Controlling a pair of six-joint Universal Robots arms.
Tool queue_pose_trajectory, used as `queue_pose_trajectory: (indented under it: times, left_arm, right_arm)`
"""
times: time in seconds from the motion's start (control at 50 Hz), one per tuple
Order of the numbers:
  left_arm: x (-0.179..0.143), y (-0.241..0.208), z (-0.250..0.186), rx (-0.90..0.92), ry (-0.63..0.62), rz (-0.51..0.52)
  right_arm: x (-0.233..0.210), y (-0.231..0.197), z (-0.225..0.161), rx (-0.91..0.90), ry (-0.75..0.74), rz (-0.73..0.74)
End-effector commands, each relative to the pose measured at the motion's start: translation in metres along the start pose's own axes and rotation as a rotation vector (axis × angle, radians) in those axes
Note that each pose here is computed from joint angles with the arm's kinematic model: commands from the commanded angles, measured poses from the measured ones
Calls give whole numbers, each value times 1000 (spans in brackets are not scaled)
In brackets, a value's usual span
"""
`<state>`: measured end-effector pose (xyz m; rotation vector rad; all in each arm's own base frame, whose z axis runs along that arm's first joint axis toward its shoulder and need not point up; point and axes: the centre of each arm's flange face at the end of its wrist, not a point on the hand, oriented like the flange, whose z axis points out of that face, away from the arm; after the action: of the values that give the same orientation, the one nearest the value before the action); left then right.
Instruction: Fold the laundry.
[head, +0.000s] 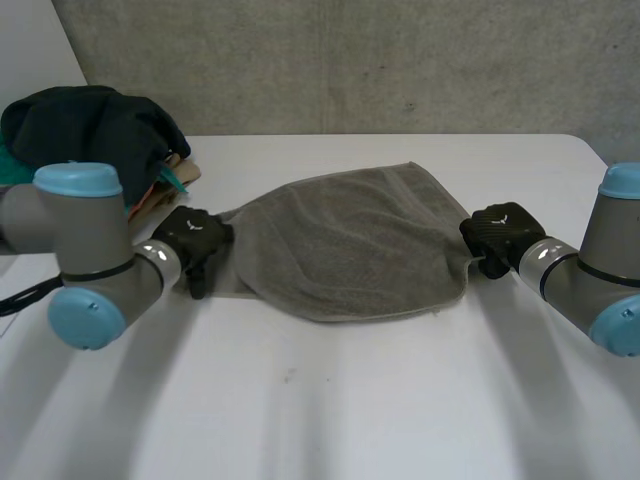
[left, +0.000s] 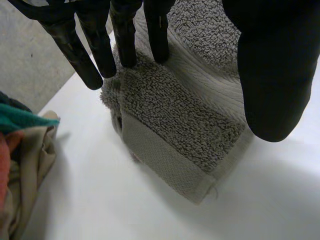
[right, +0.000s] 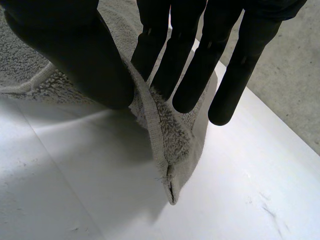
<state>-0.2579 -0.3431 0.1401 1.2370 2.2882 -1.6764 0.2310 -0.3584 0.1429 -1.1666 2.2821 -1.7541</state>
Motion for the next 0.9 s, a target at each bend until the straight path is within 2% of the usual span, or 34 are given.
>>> queue_pose_trajectory:
  times: [0.02, 0.28, 0.5, 0.56, 0.64, 0.76, 0.9]
  left_arm:
    - [12, -11, 20, 12, -20, 72]
    - [25, -10, 37, -34, 1, 124]
    - [23, -3, 48, -44, -52, 198]
    - [14, -14, 43, -30, -114, 196]
    - [2, -39, 21, 9, -181, 161]
    - [-13, -70, -20, 78, -196, 86]
    - [-44, -88, -70, 93, -200, 13]
  right_arm:
    - [-1, 2, 0, -5, -3, 1]
    - [-2, 3, 1, -7, -8, -12]
    - [-5, 5, 1, -18, -19, -12]
    - [-6, 3, 0, -19, -23, -15]
    - [-5, 1, -2, -26, -26, -16]
    - [6, -13, -13, -34, -17, -14]
    - [49, -53, -51, -53, 42, -16]
